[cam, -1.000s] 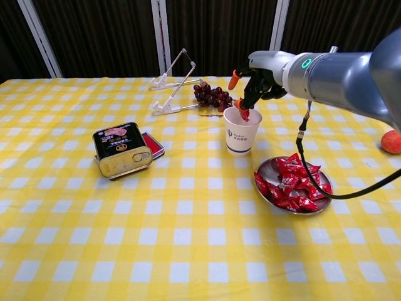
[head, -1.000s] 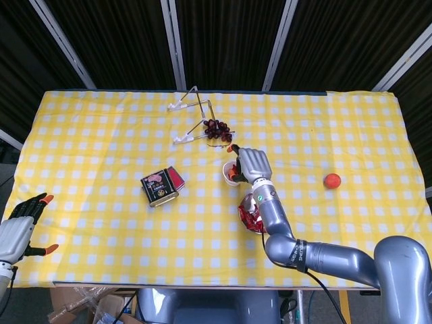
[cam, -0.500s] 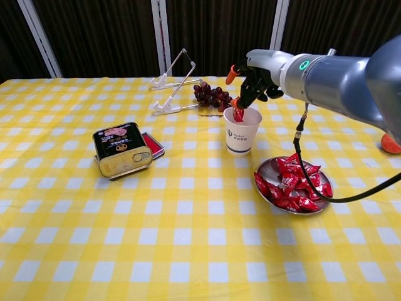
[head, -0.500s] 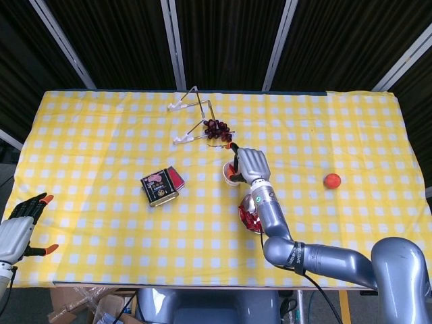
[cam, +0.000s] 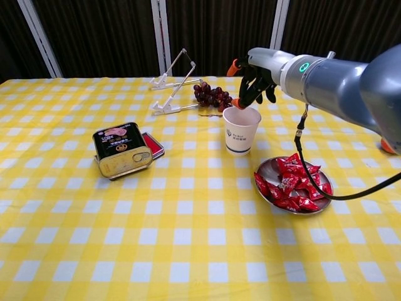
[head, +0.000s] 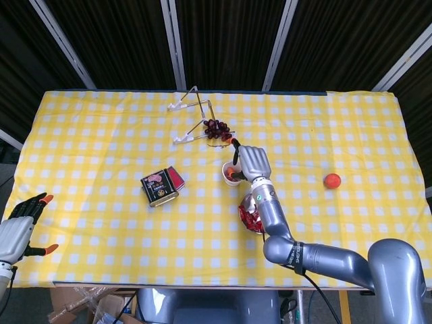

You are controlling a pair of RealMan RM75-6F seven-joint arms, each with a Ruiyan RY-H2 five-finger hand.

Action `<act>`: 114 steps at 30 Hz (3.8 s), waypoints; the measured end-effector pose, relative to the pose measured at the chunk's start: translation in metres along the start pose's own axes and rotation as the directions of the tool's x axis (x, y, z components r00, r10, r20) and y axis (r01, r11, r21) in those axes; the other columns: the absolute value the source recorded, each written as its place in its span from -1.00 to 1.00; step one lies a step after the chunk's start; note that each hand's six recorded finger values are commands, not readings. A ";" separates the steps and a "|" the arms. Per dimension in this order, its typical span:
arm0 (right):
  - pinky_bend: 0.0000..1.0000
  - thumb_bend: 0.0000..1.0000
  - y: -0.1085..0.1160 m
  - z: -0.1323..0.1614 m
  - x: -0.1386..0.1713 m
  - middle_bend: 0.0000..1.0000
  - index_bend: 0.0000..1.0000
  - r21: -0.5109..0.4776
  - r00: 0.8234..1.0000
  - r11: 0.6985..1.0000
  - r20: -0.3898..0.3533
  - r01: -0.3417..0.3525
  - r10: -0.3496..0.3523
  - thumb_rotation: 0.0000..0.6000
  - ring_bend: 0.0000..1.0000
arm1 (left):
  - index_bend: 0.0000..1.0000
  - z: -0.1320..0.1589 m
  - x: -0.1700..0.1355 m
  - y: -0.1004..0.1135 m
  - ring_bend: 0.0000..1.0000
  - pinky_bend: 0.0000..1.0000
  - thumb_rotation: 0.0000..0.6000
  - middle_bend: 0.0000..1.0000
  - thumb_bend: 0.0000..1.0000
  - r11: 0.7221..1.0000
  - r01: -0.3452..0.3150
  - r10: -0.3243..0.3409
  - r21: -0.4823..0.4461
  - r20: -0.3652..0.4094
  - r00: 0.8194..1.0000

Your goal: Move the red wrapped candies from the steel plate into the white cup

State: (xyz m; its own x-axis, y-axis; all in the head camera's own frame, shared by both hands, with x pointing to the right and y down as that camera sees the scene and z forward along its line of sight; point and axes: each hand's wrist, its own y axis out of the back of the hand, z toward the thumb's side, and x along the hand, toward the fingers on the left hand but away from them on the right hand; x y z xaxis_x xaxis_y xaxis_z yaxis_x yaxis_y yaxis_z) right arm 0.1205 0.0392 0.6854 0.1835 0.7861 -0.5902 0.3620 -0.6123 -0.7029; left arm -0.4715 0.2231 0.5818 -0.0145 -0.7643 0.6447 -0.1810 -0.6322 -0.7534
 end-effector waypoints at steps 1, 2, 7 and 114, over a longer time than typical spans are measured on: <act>0.49 -0.15 0.000 0.000 0.001 0.02 -0.61 0.003 1.000 1.000 -0.003 0.002 -0.002 1.00 0.32 | -1.00 0.000 0.000 0.000 -1.00 -1.00 1.00 -1.00 -0.89 1.000 0.000 0.000 -0.001 -0.001 1.000; 0.49 -0.15 0.000 0.000 0.003 0.01 -0.61 0.006 1.000 1.000 -0.006 0.003 -0.003 1.00 0.31 | -1.00 0.000 0.000 0.000 -1.00 -1.00 1.00 -1.00 -0.89 1.000 0.000 0.000 -0.001 -0.001 1.000; 0.49 -0.15 0.004 0.003 0.017 -0.05 -0.61 0.023 0.999 1.000 -0.034 0.005 -0.004 1.00 0.25 | -1.00 -0.001 0.000 0.001 -1.00 -1.00 1.00 -1.00 -0.89 1.000 -0.002 0.002 -0.004 -0.003 1.000; 0.89 -0.02 0.024 -0.044 0.075 0.54 0.26 0.167 0.999 0.985 0.019 -0.035 0.032 1.00 0.86 | -1.00 0.002 -0.002 -0.002 -1.00 -1.00 1.00 -1.00 -0.88 1.000 0.015 -0.015 0.003 0.011 1.000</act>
State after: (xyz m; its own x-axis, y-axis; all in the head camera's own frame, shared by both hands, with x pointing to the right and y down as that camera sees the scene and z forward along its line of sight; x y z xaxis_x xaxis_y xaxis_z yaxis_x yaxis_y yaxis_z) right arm 0.1833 0.0866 0.6417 0.1781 0.7641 -0.6200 0.1974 -0.6450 -0.7382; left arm -0.4697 0.2251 0.5819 -0.0011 -0.7558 0.6548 -0.1787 -0.6441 -0.7438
